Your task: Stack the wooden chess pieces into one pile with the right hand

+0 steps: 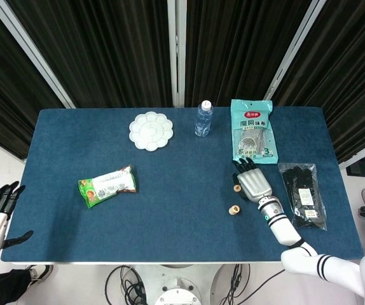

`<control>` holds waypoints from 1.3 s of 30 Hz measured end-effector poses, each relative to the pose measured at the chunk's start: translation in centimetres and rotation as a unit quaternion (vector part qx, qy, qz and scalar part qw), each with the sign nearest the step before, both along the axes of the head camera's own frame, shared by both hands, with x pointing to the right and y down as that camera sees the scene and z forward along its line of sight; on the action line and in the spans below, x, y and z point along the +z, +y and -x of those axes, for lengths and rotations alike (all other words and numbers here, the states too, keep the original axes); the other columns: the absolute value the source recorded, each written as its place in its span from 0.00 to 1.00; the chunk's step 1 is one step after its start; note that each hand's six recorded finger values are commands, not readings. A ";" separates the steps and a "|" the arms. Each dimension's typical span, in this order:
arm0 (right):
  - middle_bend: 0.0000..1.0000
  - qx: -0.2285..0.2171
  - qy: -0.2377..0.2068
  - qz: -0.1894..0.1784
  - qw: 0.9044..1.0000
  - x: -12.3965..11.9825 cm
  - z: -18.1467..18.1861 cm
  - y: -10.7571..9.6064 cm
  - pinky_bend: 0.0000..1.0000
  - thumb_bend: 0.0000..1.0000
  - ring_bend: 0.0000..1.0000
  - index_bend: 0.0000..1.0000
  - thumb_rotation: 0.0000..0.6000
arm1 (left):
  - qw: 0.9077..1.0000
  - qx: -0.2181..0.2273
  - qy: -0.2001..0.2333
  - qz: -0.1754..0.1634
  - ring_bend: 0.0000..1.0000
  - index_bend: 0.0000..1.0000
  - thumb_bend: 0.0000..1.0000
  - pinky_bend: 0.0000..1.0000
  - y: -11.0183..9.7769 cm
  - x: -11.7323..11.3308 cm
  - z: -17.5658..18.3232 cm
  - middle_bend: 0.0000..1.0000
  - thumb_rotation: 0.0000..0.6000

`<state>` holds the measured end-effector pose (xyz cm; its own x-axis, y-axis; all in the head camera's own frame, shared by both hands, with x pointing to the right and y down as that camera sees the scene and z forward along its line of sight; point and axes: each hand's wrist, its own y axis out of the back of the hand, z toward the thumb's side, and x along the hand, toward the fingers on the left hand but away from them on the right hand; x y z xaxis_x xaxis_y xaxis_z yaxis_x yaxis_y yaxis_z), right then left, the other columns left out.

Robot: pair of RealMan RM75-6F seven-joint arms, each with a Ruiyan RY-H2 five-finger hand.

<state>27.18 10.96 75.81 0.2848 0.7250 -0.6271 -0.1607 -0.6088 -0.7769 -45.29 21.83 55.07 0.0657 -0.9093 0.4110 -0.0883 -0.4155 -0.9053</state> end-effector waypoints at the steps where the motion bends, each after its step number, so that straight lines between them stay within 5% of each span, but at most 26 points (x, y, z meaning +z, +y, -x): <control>1: 0.09 0.000 0.000 -0.001 1.000 0.0 0.0 0.0 0.00 0.24 0.00 0.53 1.00 | 1.000 0.000 0.000 0.000 0.00 0.07 0.00 0.00 0.0 0.0 0.0 0.00 1.00; 15: 0.09 -0.009 -0.026 -0.019 0.999 -3.9 -1.0 -0.5 0.00 0.25 0.00 0.54 1.00 | 1.000 0.002 -0.001 0.000 0.00 0.07 0.00 0.00 0.0 0.0 -0.1 0.00 1.00; 24: 0.09 -0.039 -0.036 0.011 0.999 -7.3 -1.8 1.6 0.00 0.27 0.00 0.54 1.00 | 1.000 0.005 -0.002 -0.001 0.00 0.07 0.00 0.00 0.1 -0.1 -0.3 0.00 1.00; 39: 0.09 -0.079 -0.038 0.022 0.996 -6.9 0.2 3.6 0.00 0.27 0.00 0.55 1.00 | 1.000 0.003 -0.001 0.003 0.00 0.07 0.00 0.00 0.1 0.0 -0.1 0.00 1.00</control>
